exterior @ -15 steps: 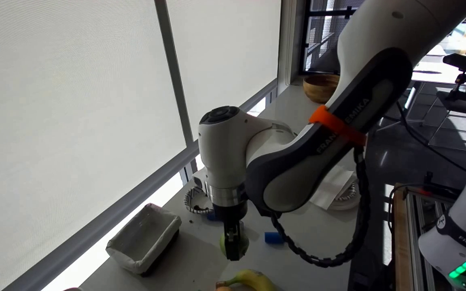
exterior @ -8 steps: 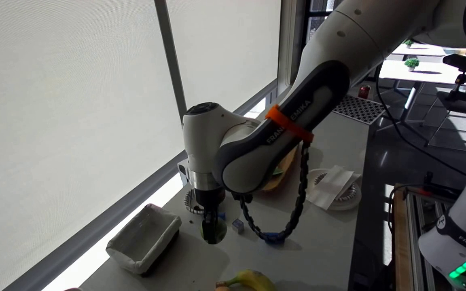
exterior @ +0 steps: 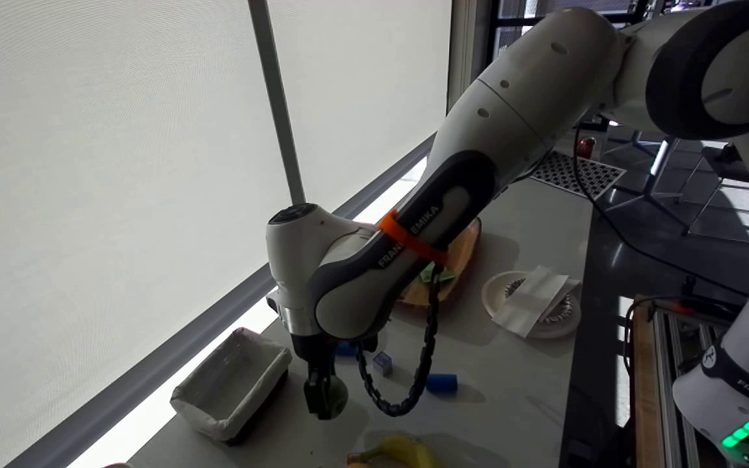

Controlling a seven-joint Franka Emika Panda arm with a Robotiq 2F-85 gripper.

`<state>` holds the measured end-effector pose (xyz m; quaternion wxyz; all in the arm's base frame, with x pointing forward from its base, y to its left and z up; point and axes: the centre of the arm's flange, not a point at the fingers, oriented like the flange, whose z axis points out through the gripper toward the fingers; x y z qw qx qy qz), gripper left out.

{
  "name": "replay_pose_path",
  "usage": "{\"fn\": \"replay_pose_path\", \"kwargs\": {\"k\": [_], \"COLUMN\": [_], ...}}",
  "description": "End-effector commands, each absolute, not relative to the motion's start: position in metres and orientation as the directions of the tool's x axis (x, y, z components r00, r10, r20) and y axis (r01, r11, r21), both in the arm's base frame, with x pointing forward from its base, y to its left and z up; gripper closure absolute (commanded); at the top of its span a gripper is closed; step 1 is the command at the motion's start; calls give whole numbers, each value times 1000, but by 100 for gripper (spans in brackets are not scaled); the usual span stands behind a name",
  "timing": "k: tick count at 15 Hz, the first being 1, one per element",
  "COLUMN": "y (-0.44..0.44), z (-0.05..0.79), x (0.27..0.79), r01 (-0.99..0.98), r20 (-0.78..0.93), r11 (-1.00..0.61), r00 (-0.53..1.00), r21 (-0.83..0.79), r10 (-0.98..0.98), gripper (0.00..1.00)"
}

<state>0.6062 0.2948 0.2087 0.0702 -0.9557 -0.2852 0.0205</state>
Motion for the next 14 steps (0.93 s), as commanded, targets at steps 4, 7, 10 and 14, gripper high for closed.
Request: {"fn": "replay_pose_path", "kwargs": {"k": [4, 7, 10, 14], "y": [309, 309, 305, 308], "z": [178, 176, 202, 244], "x": [640, 645, 646, 640], "r01": [536, 533, 546, 651], "r20": [-69, -89, -18, 45], "r11": [-828, -829, -822, -747], "r00": [831, 829, 831, 757], "r21": [-165, -168, -164, -138], "r10": [552, 551, 556, 652], "gripper": [45, 5, 0, 0]}}
